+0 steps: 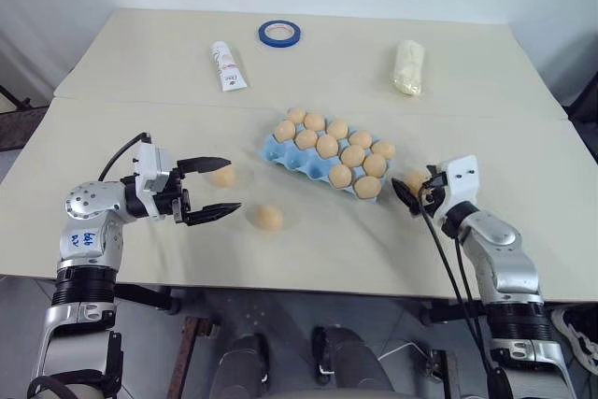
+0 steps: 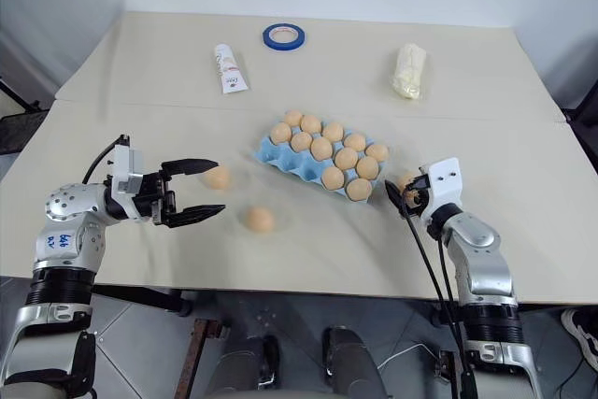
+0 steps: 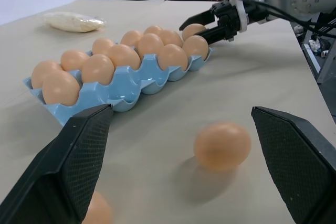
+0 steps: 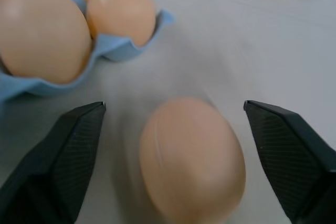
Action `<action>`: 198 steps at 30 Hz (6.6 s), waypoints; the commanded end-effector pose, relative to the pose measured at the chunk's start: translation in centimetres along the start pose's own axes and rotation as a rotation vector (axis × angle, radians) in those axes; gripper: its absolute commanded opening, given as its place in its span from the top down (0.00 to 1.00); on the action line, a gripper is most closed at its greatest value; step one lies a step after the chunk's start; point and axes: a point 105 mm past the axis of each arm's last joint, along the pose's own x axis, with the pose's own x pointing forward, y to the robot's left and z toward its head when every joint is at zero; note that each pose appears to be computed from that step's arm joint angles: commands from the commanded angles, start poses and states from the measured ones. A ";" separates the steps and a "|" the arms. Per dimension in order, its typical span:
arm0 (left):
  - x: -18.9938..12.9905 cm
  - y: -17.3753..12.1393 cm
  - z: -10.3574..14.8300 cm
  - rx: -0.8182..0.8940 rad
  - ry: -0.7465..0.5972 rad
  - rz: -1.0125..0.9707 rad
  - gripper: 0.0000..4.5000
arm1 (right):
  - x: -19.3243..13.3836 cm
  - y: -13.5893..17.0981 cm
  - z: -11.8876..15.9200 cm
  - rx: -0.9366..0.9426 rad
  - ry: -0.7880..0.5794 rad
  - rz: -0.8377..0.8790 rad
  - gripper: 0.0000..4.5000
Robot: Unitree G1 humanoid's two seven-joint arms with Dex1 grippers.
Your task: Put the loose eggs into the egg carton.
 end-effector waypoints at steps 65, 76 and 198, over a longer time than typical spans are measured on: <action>-2.5 0.2 1.0 0.045 -0.010 0.150 0.00 | -0.5 10.7 10.6 -0.149 -0.237 0.534 0.01; -6.8 -1.2 -0.5 0.000 0.071 0.268 0.00 | -8.1 5.1 6.5 -0.167 -0.113 0.729 0.01; -9.3 -0.8 -1.4 -0.148 0.222 0.587 0.00 | -7.9 6.0 4.9 -0.134 -0.149 0.676 0.00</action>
